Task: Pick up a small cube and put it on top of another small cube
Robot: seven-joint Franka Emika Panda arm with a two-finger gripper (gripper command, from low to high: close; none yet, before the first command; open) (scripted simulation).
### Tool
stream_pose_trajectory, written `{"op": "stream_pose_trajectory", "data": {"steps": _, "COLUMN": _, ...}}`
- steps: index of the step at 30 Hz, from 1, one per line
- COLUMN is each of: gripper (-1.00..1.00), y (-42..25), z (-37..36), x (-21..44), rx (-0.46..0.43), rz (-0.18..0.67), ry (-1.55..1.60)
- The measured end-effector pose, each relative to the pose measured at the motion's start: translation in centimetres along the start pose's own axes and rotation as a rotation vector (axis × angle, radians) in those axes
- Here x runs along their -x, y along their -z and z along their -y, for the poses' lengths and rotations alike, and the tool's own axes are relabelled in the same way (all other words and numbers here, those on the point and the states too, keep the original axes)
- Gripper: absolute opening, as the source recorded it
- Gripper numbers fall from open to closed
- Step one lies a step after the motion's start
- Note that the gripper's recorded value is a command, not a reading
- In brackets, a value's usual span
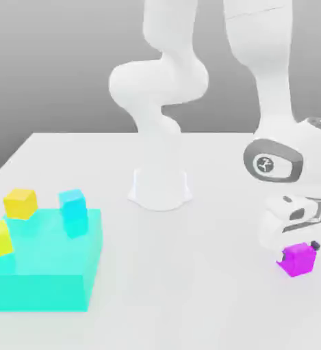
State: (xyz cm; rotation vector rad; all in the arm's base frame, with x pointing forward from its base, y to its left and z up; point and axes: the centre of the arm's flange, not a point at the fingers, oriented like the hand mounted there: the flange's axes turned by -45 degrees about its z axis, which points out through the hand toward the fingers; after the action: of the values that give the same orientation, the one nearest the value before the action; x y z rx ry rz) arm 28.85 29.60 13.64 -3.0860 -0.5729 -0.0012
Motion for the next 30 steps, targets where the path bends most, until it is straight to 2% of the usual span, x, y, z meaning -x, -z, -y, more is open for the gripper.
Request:
{"op": "stream_pose_trajectory", "data": {"steps": 5, "gripper": -1.0, "y": -0.1, "z": 0.0, "x": 0.0, "rx": -0.001, "rz": -0.001, "ry": 0.0}}
{"op": "stream_pose_trajectory", "data": {"steps": 13, "gripper": -1.0, "y": 5.8, "z": -0.3, "x": -0.1, "rx": 0.003, "rz": -0.001, "ry": -0.006}}
{"op": "stream_pose_trajectory", "data": {"steps": 17, "gripper": -1.0, "y": 7.9, "z": -11.2, "x": -3.1, "rx": 0.058, "rz": -0.006, "ry": -0.264}}
{"op": "stream_pose_trajectory", "data": {"steps": 21, "gripper": -1.0, "y": 10.3, "z": -23.3, "x": -2.9, "rx": 0.104, "rz": -0.004, "ry": -0.547}}
{"op": "stream_pose_trajectory", "data": {"steps": 26, "gripper": -1.0, "y": 13.7, "z": -34.9, "x": 1.1, "rx": 0.128, "rz": 0.003, "ry": -0.847}}
{"op": "stream_pose_trajectory", "data": {"steps": 30, "gripper": -1.0, "y": 16.4, "z": -43.3, "x": 7.3, "rx": 0.119, "rz": 0.009, "ry": -1.112}}
